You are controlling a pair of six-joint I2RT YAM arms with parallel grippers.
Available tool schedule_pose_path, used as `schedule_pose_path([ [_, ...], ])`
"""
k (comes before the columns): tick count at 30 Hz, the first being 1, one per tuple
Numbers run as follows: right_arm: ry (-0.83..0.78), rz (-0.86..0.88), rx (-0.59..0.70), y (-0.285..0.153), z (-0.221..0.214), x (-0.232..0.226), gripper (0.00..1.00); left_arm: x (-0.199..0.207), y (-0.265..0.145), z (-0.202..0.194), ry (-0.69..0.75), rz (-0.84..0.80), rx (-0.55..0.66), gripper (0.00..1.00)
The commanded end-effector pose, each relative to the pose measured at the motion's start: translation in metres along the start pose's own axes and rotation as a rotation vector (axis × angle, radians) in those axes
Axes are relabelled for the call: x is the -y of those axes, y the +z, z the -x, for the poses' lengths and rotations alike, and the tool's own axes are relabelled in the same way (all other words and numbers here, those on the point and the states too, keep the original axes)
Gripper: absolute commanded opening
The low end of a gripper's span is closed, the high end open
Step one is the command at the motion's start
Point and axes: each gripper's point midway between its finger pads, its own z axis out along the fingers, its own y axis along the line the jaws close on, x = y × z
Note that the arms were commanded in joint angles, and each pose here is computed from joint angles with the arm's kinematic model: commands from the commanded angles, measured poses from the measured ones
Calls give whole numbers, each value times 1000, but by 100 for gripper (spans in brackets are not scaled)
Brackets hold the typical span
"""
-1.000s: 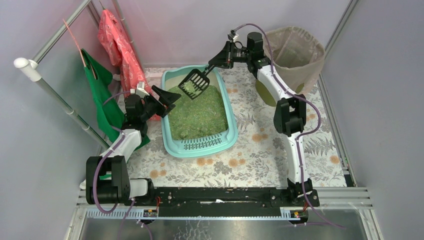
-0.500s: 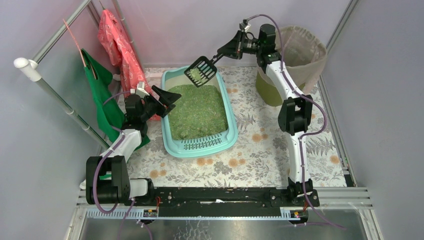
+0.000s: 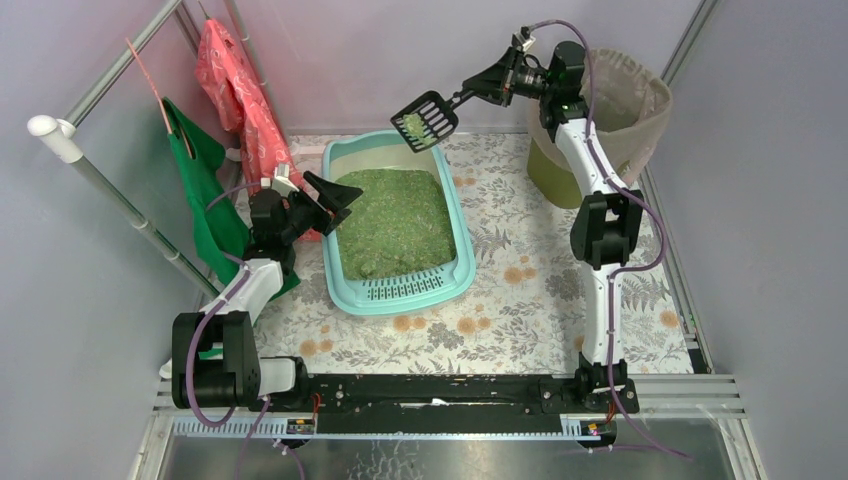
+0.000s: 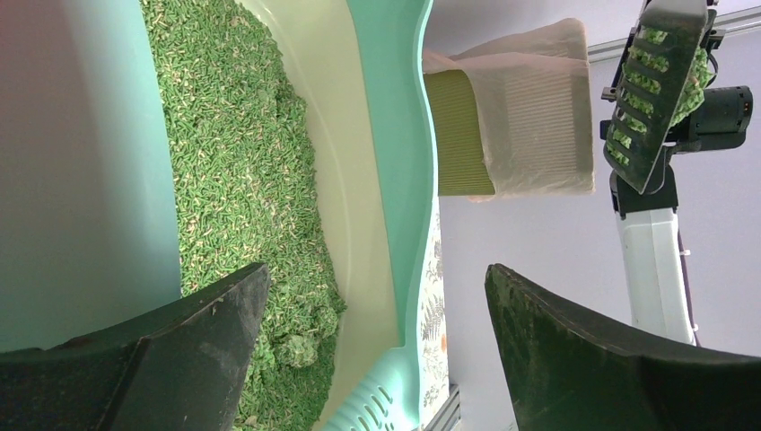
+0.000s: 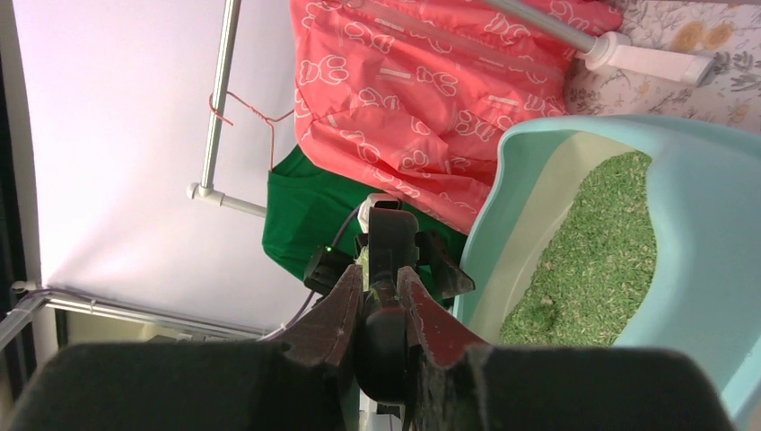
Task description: Clean the litter box
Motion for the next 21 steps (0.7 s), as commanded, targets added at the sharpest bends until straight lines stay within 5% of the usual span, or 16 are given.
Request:
schedule_pose_path([
  [1,-105,111,-48,8,-23,-69,0,-20,1,-10,-18,40,-22,99],
  [11,-155,139,-88,23,-33,-100,0,-18,0,-10,-18,35,-22,99],
  [21,-212,76,47,-41,13,-121,0,-14,-1,-10,-20,17,-23,99],
])
